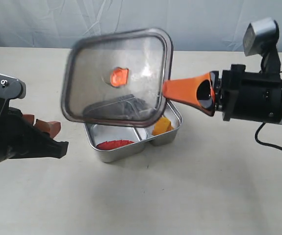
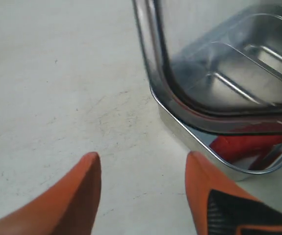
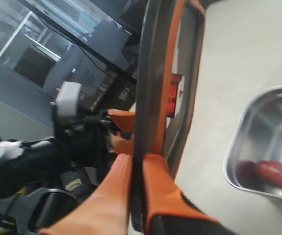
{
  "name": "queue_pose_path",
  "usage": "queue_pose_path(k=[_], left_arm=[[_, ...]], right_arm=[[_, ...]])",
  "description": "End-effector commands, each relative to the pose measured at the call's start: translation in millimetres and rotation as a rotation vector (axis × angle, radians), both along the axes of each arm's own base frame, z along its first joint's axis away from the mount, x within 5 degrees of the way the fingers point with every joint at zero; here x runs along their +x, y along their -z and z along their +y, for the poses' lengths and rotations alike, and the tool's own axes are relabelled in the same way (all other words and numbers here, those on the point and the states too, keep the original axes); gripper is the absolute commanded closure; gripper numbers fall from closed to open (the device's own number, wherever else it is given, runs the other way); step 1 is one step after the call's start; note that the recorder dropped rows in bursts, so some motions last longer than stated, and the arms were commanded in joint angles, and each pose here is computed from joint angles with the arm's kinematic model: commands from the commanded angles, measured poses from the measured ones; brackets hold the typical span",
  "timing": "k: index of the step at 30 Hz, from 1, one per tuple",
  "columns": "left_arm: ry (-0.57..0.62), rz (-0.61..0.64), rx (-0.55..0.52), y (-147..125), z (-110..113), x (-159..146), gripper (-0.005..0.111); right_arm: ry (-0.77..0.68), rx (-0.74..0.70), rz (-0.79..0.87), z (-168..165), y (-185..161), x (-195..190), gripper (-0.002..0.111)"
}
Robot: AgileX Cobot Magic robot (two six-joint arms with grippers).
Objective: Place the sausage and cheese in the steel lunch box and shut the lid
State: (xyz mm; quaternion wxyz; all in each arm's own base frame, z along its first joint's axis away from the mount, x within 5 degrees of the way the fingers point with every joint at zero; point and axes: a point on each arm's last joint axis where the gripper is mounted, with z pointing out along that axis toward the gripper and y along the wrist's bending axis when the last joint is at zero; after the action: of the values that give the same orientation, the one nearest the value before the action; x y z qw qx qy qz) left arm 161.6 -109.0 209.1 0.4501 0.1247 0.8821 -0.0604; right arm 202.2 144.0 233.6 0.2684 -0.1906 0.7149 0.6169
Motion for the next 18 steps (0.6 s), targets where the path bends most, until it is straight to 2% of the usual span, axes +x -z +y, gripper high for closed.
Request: queue_pose_path(k=[1, 4, 12, 18], left_arm=[[-0.008, -0.011, 0.001, -1, 2, 0, 0.056], [-0.01, -0.012, 0.002, -1, 2, 0, 0.056], [-0.016, -0.015, 0.006, -1, 3, 1, 0.056], [-0.016, -0.015, 0.006, -1, 3, 1, 0.056]], right_arm=[[0.023, -0.085, 0.023, -25, 16, 14, 0.109], [0.012, -0.145, 0.007, -37, 18, 21, 0.109], [0.029, -0.14, -0.018, -39, 2, 36, 0.109], [0.047, -0.122, 0.058, -38, -2, 51, 0.109]])
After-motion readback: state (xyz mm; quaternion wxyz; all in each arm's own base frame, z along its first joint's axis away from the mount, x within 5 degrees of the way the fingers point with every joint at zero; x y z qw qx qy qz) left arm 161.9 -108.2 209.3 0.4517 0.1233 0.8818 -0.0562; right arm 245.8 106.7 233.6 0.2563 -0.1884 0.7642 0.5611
